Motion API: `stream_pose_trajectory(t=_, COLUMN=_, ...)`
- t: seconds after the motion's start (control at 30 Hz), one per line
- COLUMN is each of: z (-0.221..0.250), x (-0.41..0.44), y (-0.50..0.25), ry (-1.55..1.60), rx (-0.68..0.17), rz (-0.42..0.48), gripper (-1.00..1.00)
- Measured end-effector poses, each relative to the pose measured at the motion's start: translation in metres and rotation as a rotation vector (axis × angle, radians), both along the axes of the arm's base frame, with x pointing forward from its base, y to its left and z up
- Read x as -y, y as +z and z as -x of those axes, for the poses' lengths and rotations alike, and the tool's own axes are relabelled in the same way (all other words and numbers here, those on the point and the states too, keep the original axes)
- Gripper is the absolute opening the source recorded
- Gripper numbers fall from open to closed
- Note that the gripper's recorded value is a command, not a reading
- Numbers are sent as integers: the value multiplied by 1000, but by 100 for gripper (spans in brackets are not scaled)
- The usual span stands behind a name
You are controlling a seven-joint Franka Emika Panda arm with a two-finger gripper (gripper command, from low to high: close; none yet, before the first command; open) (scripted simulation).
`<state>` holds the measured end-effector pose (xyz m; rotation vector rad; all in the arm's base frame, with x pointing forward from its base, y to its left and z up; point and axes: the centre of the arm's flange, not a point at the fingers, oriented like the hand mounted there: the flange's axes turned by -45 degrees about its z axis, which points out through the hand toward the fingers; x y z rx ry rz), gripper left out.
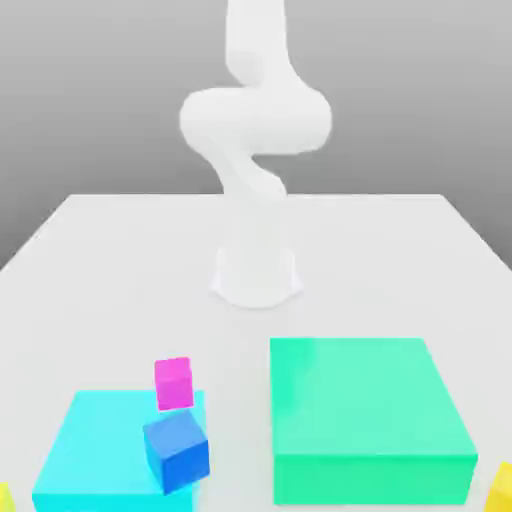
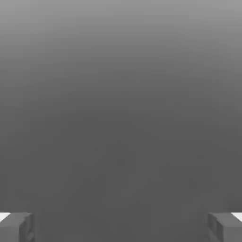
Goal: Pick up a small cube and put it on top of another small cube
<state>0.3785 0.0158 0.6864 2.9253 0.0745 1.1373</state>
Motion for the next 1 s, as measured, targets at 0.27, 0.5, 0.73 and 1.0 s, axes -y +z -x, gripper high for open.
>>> stream_pose_trajectory(t=0.27, z=-87, x=-64, y=-97, ry=188, rx=-184, rz=97, gripper=0)
stream_pose_trajectory(t=0.5, z=-133, x=-128, y=-200, ry=364, rx=-335, rz=176, gripper=0)
stream_pose_trajectory(t=0.73, z=-147, x=-200, y=-317, ry=559, rx=-482, rz=250, gripper=0)
stream_pose_trajectory(t=1.0, z=-126, x=-263, y=-460, ry=770, rx=-648, rz=320, gripper=0)
